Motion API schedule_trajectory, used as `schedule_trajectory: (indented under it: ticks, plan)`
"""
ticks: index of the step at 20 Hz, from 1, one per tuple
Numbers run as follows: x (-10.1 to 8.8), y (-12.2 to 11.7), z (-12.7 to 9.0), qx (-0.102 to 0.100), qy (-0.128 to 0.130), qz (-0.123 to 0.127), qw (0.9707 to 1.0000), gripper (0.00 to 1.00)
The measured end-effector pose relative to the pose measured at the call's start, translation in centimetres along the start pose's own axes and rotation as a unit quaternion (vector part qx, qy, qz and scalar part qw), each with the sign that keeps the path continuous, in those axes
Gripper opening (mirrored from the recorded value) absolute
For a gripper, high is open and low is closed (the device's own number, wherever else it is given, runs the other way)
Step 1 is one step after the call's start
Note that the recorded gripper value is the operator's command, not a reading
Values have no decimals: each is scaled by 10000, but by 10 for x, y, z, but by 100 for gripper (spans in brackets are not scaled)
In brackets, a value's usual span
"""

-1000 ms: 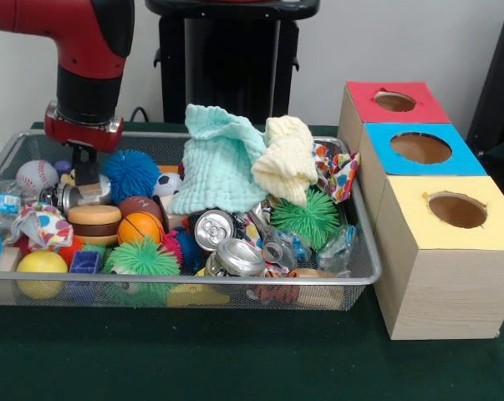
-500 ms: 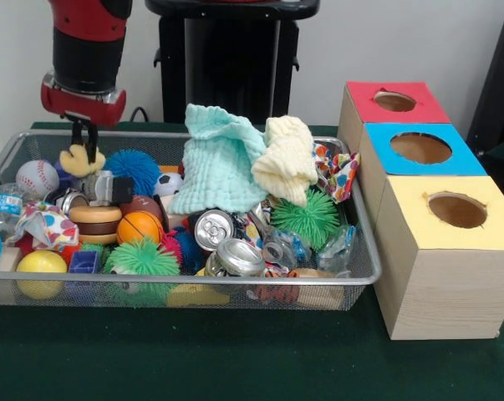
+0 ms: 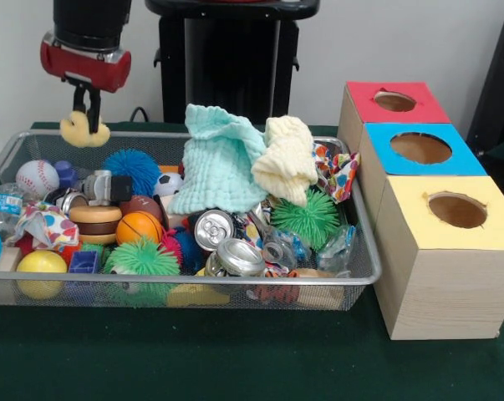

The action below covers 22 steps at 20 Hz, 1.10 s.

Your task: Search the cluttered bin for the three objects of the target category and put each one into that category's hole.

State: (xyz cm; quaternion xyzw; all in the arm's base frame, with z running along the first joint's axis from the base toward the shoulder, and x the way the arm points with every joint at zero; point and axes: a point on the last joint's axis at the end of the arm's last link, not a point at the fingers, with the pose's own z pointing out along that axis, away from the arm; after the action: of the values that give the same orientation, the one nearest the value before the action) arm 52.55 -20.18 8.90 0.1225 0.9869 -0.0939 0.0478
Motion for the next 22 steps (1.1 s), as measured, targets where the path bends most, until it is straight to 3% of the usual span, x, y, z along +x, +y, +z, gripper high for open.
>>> schedule_trajectory:
  ticks: [10,18,22]
  plan:
    - [-3,8,-37,-63,-81,273,9996,0]
    - [-14,43,-64,-171,-182,289,9993,0]
    - [-9,68,-69,-153,-156,130,9997,0]
